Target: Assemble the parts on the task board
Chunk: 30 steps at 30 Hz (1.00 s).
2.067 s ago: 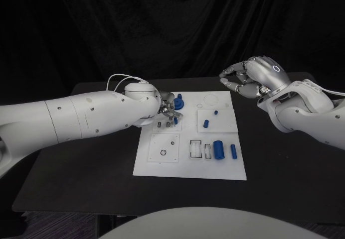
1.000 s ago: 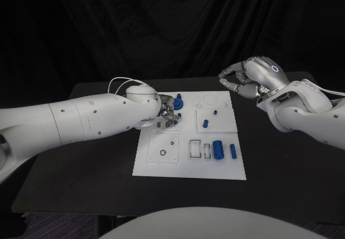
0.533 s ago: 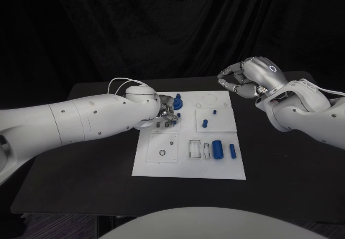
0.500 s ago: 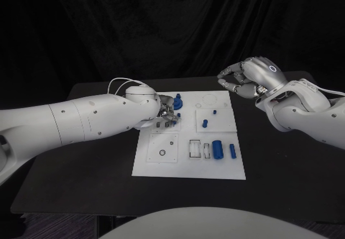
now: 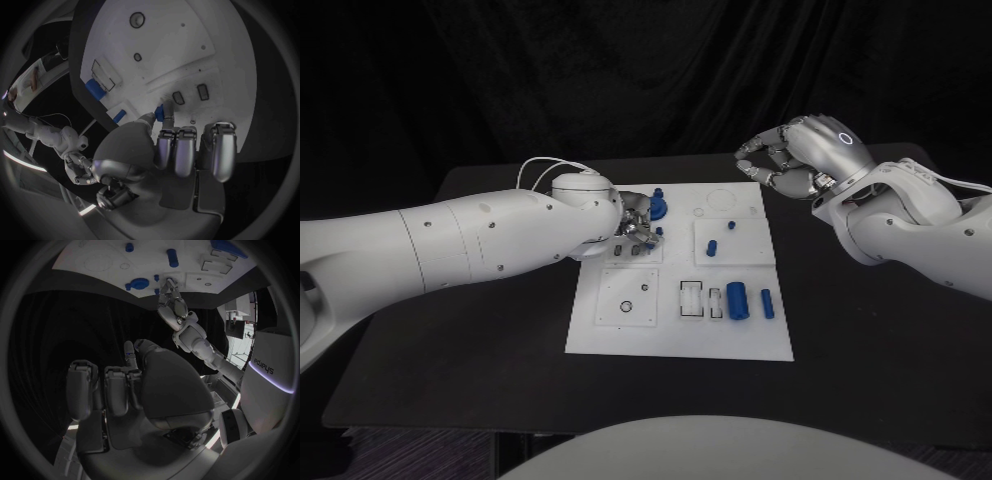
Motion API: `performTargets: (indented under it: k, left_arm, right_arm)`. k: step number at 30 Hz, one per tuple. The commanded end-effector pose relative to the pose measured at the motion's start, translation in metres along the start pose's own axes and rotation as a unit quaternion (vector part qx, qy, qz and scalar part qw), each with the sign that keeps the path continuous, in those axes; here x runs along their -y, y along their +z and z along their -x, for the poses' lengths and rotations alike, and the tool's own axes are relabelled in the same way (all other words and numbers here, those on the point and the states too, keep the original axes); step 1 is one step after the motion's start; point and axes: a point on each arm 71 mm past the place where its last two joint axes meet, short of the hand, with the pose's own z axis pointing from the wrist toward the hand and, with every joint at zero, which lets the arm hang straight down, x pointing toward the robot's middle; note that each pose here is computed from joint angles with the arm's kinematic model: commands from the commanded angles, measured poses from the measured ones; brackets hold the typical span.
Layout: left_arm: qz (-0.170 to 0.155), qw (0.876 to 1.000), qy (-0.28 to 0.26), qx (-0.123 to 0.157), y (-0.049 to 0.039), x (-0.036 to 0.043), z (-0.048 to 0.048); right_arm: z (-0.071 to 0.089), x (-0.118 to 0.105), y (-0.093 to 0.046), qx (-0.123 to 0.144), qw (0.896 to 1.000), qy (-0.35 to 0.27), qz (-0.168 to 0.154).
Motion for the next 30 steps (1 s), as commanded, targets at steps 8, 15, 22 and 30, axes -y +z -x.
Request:
performTargets:
  k: [8,15,22,30]
  left_arm:
    - [-0.015,1.0,-0.007,0.007,-0.0009,-0.0018,-0.0007]
    - [-0.021,1.0,-0.015,0.019,-0.0045,-0.0076,-0.0003]
    - [-0.021,0.999,-0.022,0.028,-0.011,-0.0149,-0.0015]
    - [-0.013,0.999,-0.028,0.032,-0.0162,-0.0231,-0.0029]
  right_arm:
    - [-0.002,0.001,-0.001,-0.009,1.0,0.0,-0.007]
    - [-0.002,0.002,-0.002,-0.013,1.0,-0.001,-0.012]
    - [-0.002,0.003,-0.003,-0.016,1.0,-0.001,-0.015]
    - [-0.003,0.005,-0.003,-0.016,1.0,-0.001,-0.021]
